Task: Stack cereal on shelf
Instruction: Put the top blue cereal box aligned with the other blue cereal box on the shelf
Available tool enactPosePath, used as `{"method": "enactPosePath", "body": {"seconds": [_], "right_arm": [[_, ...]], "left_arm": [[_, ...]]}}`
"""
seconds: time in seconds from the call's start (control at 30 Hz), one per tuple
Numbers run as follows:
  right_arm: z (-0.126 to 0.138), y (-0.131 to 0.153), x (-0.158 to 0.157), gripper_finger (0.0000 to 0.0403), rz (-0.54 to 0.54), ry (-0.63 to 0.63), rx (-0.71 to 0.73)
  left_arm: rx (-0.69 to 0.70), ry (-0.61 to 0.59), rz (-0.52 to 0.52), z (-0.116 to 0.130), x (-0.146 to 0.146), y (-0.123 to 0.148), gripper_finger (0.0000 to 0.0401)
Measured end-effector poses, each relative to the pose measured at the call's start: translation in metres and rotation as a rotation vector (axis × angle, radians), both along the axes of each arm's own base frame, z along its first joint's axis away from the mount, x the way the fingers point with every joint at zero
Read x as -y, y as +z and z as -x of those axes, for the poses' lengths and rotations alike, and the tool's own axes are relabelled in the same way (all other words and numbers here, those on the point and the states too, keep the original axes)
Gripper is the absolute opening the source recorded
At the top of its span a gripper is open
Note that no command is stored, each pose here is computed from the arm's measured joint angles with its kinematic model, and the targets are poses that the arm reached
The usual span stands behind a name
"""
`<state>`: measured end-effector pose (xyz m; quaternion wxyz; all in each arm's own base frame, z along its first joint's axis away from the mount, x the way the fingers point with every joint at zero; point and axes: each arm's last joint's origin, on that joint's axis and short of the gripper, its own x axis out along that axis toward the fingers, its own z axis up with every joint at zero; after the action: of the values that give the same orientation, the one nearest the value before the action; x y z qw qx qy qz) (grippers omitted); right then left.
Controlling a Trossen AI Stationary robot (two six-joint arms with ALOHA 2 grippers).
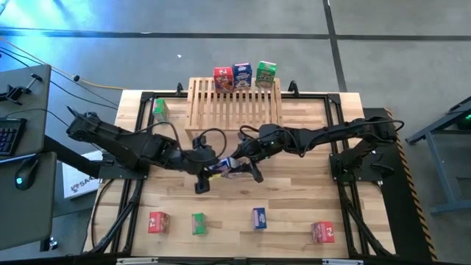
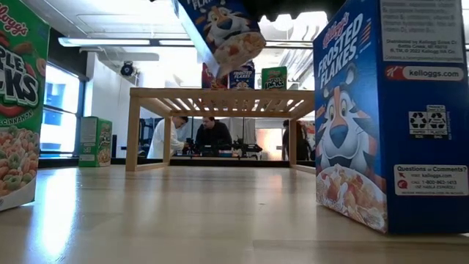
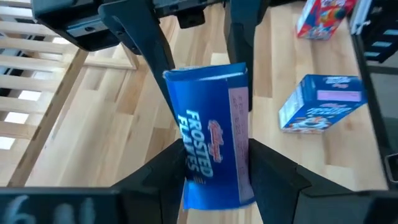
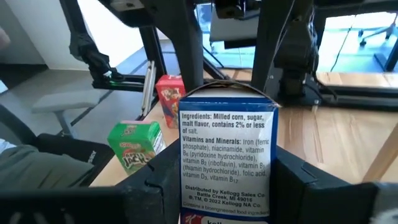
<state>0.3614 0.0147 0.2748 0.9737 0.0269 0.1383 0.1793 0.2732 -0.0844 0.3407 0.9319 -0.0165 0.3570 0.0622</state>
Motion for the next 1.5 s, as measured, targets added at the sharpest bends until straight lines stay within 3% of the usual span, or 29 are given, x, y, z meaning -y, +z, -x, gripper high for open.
{"method": "enactPosePath", "body": {"seconds": [0.27,0.53,0.73,0.9,1.07,1.5], "right_arm": [[0.000,0.002,0.004,0.0151,0.011,-0.009,0.017],[0.023,0.041,0.031,0.0151,0.071,-0.082,0.147],[0.049,0.069,0.084,0.0151,0.255,-0.319,0.267],[0.056,0.060,0.140,0.0151,0.262,-0.374,0.262],[0.054,0.037,0.183,0.0151,0.220,-0.411,0.250],[0.045,0.010,0.205,0.0151,0.187,-0.448,0.196]], "left_arm": [[0.137,0.027,-0.042,0.027,-0.005,0.017,0.0156],[0.409,-0.042,-0.021,0.051,-0.003,-0.023,0.0145],[0.630,-0.075,0.034,0.065,-0.009,-0.055,0.0113],[0.677,-0.064,0.048,0.071,-0.013,-0.076,0.0089],[0.677,-0.064,0.047,0.071,-0.013,-0.080,0.0070],[0.674,-0.064,0.046,0.071,-0.013,-0.081,0.0042]]}}
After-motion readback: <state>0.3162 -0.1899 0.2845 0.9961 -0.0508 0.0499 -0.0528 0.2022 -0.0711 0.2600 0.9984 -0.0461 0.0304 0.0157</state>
